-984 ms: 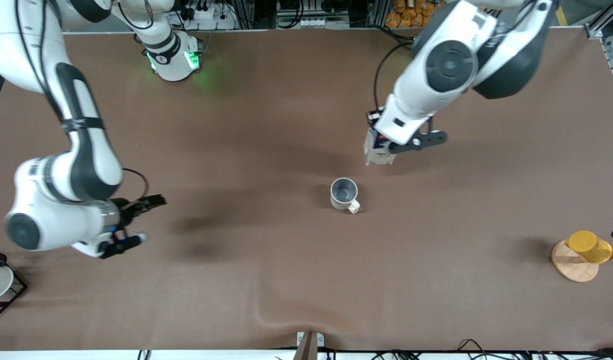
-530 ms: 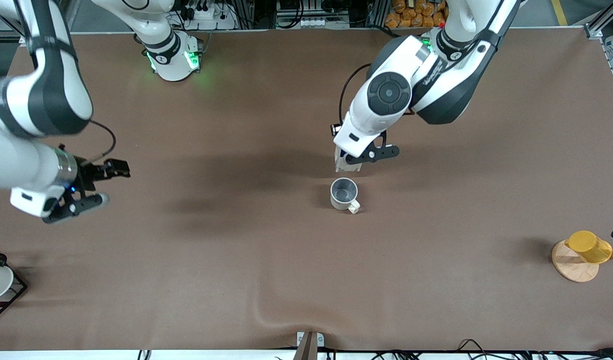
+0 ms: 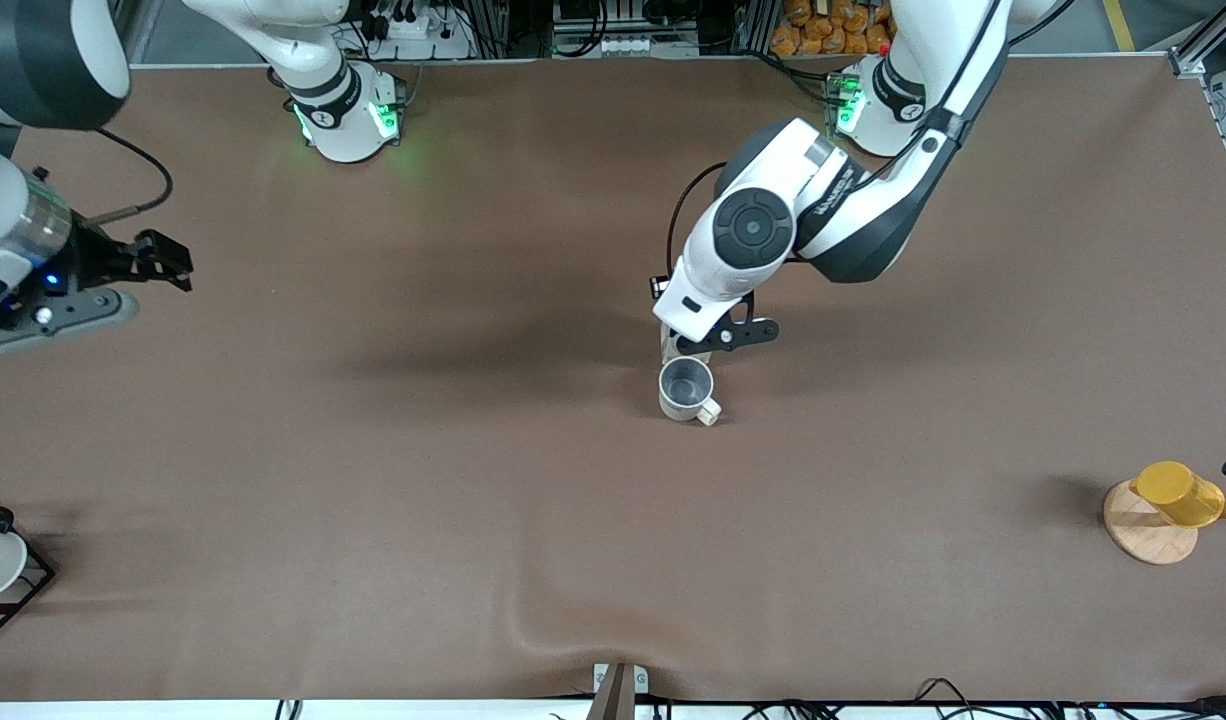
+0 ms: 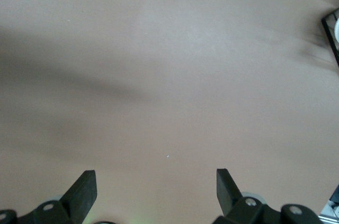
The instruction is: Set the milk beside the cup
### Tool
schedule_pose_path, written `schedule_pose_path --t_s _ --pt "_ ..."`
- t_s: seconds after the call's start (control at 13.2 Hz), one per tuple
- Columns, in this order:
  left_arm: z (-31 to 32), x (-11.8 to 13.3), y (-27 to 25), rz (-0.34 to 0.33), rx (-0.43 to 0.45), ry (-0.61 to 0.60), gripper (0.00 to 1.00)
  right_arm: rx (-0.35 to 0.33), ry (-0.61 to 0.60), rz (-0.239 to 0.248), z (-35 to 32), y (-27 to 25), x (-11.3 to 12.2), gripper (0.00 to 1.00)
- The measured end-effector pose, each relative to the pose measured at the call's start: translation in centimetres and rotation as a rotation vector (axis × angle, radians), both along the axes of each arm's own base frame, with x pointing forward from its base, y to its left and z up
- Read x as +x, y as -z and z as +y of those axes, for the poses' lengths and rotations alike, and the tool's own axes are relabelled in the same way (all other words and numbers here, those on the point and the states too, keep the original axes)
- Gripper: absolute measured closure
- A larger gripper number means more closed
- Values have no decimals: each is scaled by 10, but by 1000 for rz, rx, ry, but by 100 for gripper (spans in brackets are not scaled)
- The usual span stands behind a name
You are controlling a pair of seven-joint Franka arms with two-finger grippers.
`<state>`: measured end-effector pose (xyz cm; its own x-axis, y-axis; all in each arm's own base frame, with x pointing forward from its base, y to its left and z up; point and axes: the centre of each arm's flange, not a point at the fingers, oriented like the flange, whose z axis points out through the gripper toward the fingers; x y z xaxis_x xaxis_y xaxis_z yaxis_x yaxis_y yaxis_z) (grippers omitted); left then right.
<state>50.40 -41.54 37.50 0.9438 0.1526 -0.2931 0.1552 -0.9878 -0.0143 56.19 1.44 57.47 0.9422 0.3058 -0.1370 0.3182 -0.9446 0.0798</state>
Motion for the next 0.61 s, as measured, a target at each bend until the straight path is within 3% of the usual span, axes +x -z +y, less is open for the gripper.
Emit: schedule_pose_path --t_s 0.38,0.61 --pt "-10 -6 10 -2 8 23 48 -6 86 -5 -46 -10 -4 0" --pt "-13 -7 17 -11 30 43 48 65 131 -21 -57 -19 -5 0"
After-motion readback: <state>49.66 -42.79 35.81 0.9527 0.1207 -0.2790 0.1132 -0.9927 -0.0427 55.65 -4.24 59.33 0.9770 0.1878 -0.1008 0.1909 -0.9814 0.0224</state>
